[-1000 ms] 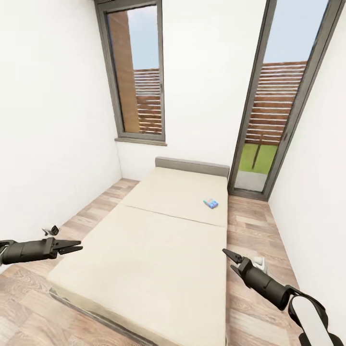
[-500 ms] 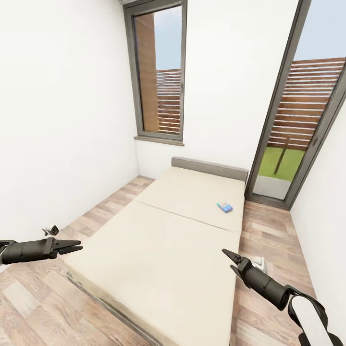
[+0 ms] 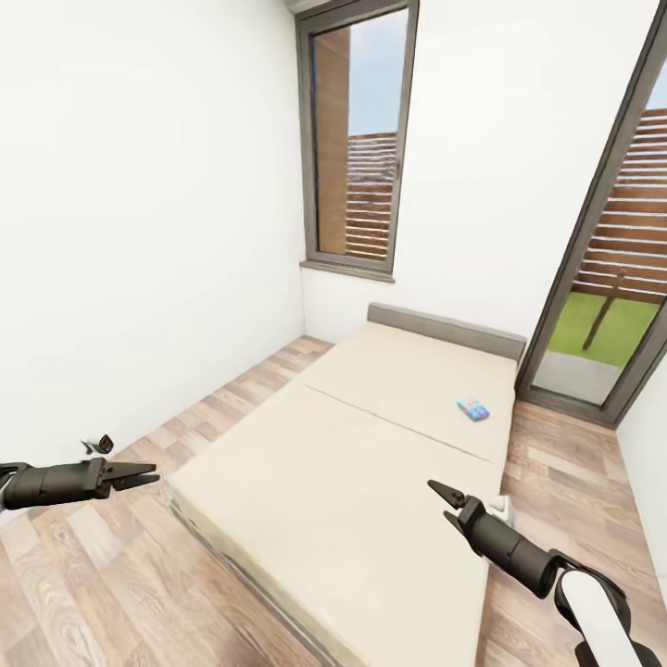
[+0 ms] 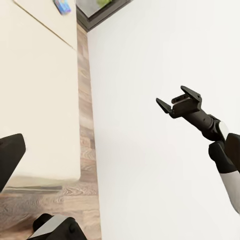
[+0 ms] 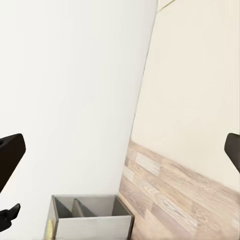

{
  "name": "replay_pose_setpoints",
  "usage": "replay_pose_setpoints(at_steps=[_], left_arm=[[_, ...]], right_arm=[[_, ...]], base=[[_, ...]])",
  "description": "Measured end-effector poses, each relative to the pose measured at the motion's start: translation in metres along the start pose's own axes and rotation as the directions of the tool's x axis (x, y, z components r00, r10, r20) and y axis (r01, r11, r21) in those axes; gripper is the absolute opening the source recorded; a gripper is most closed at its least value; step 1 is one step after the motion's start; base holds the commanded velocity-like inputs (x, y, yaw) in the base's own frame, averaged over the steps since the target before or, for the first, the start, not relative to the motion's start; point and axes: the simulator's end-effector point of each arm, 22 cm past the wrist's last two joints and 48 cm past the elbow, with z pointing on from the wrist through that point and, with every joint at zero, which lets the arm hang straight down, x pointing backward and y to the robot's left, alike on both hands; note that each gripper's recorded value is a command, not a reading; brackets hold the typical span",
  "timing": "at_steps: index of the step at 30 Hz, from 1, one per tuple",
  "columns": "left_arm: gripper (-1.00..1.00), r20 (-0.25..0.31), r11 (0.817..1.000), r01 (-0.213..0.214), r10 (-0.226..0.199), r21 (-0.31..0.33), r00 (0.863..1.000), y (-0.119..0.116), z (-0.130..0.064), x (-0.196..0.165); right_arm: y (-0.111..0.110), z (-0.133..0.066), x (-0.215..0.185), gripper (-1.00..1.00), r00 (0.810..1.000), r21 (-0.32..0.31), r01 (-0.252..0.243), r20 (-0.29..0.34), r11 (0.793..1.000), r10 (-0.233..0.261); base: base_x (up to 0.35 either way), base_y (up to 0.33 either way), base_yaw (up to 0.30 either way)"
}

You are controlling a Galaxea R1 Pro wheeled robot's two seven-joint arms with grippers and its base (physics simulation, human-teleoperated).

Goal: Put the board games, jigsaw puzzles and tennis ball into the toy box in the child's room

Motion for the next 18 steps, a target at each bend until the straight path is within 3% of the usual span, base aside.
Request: replay_pose_setpoints(at_steps=[18], left_arm=[[1.00,0.001,1.000,0.000,0.000,0.002,1.000,-0.0005,0.0004,-0.0002]], right_arm=[[0.0004,0.0002,0.0006,1.00,1.000,-0.001,0.001,-0.001,1.000,-0.001]], base=[[-0.028,0.000,0.285]])
